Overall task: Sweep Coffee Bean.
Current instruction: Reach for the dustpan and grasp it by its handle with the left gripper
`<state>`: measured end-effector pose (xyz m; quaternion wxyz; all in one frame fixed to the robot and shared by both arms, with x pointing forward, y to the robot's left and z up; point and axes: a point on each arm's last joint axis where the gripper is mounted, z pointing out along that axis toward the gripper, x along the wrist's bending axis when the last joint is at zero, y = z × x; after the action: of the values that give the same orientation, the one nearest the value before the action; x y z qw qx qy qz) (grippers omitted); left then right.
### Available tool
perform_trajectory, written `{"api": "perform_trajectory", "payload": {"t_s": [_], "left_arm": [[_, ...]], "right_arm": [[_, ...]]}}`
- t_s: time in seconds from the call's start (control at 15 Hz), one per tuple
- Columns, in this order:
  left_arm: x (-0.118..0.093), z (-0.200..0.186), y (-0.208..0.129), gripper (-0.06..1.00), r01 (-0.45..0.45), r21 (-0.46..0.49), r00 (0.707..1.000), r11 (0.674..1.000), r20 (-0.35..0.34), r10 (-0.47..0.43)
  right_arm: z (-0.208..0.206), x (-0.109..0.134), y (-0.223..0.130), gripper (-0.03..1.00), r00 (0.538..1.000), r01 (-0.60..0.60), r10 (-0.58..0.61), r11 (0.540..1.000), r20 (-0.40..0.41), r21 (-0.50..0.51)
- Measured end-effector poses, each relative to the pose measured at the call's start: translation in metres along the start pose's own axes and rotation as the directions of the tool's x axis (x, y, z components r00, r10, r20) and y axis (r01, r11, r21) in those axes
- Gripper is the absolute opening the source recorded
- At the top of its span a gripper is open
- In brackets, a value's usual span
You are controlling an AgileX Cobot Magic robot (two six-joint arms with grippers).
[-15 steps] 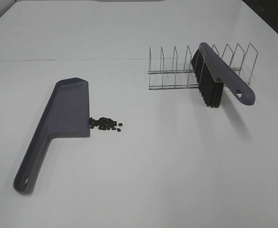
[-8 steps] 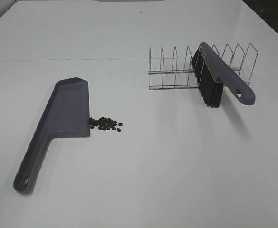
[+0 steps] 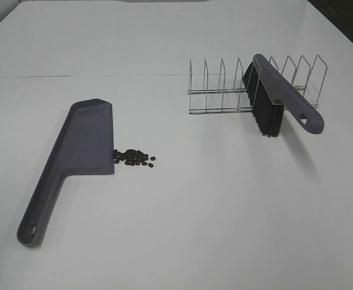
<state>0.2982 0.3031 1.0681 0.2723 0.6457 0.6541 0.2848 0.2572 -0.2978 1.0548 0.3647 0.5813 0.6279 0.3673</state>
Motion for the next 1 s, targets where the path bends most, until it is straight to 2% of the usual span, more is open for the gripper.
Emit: {"api": "perform_trajectory", "payload": {"t_s": [0.2, 0.47, 0.73, 0.8, 1.0], "left_arm": [[0.000, 0.013, 0.005, 0.84, 0.001, 0.073, 1.000, 0.997, 0.001, -0.001], [-0.001, 0.041, 0.018, 0.84, 0.013, 0.170, 1.000, 0.985, 0.018, -0.017], [-0.005, 0.072, 0.026, 0.84, 0.048, 0.277, 0.997, 0.960, 0.049, -0.064], [-0.009, 0.091, 0.028, 0.84, 0.066, 0.339, 0.992, 0.939, 0.076, -0.097], [-0.012, 0.117, 0.031, 0.84, 0.085, 0.397, 0.986, 0.914, 0.097, -0.134]], "right_arm": [[0.004, 0.000, 0.003, 0.88, 1.000, 0.000, 0.000, 1.000, 0.000, 0.010], [0.016, 0.000, 0.007, 0.88, 1.000, 0.000, 0.000, 0.997, -0.003, 0.078], [0.021, 0.000, 0.009, 0.88, 1.000, 0.000, 0.000, 0.994, -0.004, 0.109], [0.022, 0.000, 0.009, 0.88, 1.000, 0.000, 0.000, 0.994, -0.004, 0.112], [0.022, 0.000, 0.009, 0.88, 1.000, 0.000, 0.000, 0.994, -0.004, 0.112]]}}
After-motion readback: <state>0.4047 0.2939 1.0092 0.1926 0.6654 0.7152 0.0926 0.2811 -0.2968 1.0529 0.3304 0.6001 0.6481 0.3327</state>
